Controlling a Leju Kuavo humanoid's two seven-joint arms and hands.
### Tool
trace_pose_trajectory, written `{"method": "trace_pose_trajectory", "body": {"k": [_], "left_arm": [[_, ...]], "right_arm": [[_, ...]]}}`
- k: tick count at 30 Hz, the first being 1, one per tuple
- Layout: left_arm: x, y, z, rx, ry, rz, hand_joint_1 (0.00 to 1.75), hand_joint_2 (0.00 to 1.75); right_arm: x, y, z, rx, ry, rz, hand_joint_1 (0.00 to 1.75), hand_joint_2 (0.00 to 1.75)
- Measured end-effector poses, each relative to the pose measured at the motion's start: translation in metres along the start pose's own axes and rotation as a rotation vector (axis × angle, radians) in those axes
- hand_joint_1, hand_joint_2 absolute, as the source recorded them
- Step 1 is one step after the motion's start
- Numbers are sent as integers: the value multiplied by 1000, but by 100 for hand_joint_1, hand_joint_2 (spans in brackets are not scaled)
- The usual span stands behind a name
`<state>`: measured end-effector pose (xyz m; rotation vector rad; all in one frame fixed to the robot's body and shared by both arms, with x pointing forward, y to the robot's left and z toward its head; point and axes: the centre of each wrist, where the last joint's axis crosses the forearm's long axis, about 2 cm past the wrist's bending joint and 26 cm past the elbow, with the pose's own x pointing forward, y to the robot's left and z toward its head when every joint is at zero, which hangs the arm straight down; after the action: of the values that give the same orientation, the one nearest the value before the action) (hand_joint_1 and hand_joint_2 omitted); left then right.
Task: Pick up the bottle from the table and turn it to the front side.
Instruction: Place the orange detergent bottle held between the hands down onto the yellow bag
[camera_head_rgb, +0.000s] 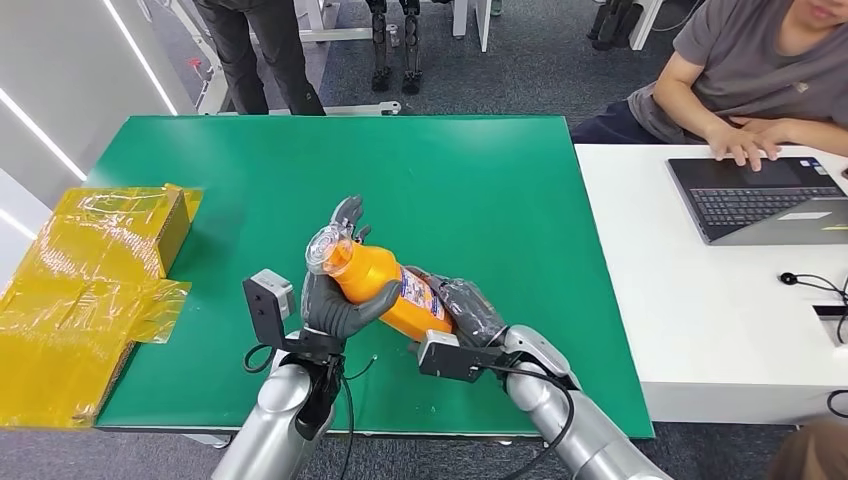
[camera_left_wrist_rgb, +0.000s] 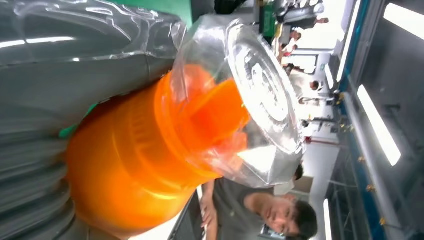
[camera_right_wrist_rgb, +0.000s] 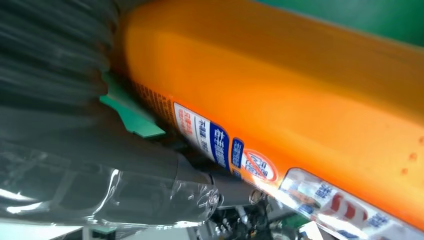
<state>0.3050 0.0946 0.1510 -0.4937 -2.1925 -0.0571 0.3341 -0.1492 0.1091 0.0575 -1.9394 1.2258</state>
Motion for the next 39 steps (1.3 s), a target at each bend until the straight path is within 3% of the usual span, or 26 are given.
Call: {"method": "trace_pose_trajectory", "body": {"k": [17,21,39], "left_arm": [[-1,5,3,-2,12,-12,5,175],[-1,6,8,31,13,-17,175,175],[8,2,3,74,-39,-8,175,175]], "right_arm": [[0,3,-1,79,0,24,175,175],[-2,3,-1,117,17,61,175,175],[5,4,-9,-3,-19,136,175,175]]}}
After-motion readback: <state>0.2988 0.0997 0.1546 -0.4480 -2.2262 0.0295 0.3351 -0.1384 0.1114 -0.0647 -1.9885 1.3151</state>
